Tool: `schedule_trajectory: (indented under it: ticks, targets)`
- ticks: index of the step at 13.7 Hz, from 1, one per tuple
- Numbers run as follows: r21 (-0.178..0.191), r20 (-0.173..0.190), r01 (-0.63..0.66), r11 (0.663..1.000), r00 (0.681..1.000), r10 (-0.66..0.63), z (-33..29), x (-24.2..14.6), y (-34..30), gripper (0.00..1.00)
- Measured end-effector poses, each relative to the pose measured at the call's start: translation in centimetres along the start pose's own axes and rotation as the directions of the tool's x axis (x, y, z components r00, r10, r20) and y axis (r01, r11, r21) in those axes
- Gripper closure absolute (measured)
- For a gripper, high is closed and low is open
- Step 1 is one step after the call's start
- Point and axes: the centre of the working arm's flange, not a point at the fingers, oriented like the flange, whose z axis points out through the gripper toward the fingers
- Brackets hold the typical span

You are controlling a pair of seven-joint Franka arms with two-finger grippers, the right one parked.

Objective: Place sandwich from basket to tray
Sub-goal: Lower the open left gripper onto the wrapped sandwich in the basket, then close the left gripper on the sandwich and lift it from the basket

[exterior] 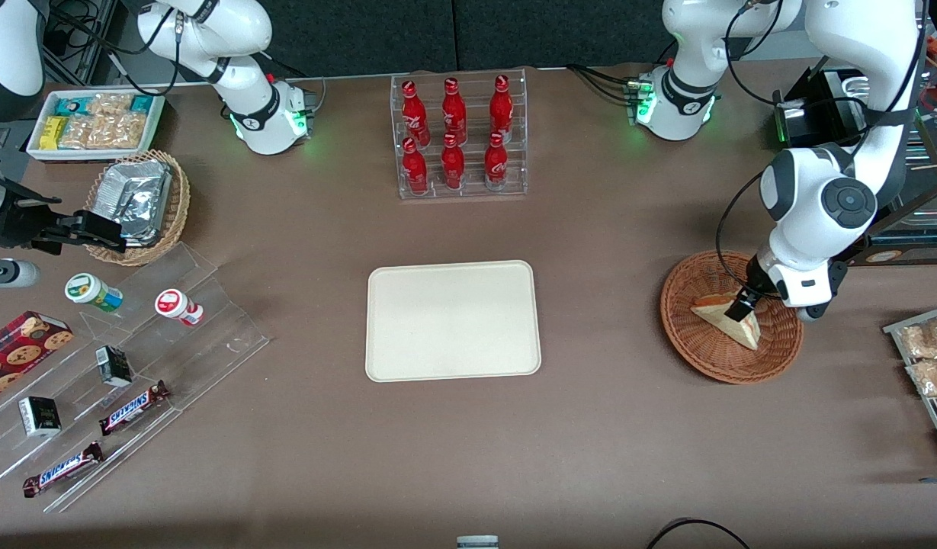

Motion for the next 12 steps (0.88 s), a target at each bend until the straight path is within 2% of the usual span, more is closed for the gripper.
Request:
schedule_trajectory:
  ticks: [9, 10, 12]
  targets:
    - [-0.008, -0.001, 0.027, 1.0, 1.0, -0.027, 3.2, -0.6, -0.4, 0.0]
    - [-0.011, -0.003, 0.04, 0.999, 0.999, -0.04, 3.3, -0.5, -0.3, 0.07]
    - [-0.02, -0.008, 0.074, 0.997, 0.997, -0.074, 3.3, -0.5, -0.2, 0.3]
